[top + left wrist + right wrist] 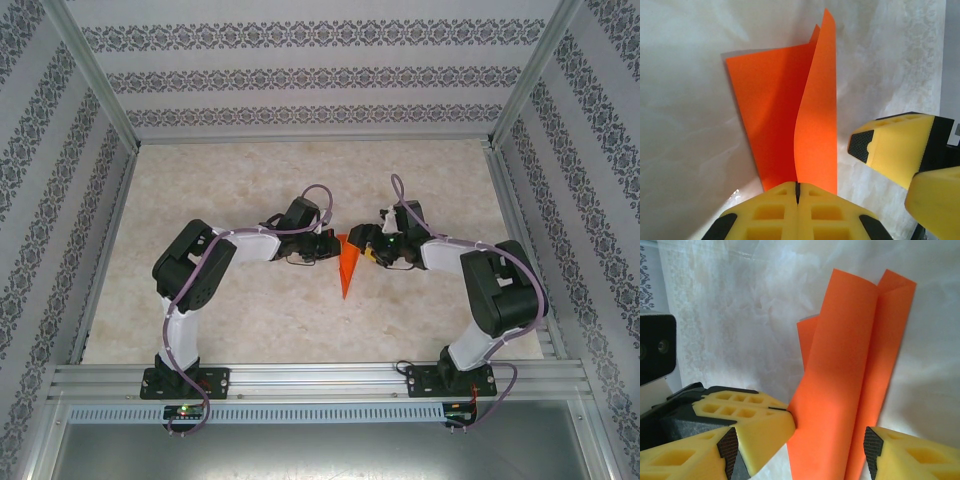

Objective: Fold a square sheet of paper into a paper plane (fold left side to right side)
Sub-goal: Fold the wing for the fifth time at the center of the table.

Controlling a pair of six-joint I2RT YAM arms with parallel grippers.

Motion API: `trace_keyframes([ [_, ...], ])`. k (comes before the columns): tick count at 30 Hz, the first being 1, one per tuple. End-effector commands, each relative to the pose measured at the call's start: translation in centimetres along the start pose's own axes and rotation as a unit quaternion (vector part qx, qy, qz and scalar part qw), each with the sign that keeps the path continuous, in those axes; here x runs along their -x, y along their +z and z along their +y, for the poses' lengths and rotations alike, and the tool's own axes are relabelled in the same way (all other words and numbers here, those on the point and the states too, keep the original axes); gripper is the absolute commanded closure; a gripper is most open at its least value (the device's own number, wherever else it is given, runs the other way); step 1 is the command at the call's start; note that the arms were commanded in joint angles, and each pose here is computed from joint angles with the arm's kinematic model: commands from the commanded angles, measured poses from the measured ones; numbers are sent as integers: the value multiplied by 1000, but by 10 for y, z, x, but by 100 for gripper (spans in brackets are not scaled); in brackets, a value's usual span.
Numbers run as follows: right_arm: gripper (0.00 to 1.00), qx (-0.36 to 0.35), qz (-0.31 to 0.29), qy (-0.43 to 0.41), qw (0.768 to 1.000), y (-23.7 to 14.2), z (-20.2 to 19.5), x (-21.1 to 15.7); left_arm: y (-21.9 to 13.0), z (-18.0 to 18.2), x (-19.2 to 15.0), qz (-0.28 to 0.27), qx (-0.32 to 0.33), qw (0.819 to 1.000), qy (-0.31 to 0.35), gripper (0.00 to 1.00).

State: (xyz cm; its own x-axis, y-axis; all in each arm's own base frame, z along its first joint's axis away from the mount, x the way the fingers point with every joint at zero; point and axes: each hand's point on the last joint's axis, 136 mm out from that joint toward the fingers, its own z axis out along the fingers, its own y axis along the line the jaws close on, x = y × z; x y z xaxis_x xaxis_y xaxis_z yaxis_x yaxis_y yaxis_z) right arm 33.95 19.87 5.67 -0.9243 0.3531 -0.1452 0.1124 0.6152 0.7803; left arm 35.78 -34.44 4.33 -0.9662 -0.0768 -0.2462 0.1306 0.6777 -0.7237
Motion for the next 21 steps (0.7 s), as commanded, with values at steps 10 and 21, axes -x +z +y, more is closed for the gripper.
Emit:
trace_keyframes([
  [10, 30, -12, 8, -9, 1000, 14, 3, 12, 1, 3, 5, 2, 2, 1000, 5, 100],
  [21, 30, -45, 24, -16, 999, 22, -7, 13, 4, 7, 4, 4, 7, 1000, 5, 100],
])
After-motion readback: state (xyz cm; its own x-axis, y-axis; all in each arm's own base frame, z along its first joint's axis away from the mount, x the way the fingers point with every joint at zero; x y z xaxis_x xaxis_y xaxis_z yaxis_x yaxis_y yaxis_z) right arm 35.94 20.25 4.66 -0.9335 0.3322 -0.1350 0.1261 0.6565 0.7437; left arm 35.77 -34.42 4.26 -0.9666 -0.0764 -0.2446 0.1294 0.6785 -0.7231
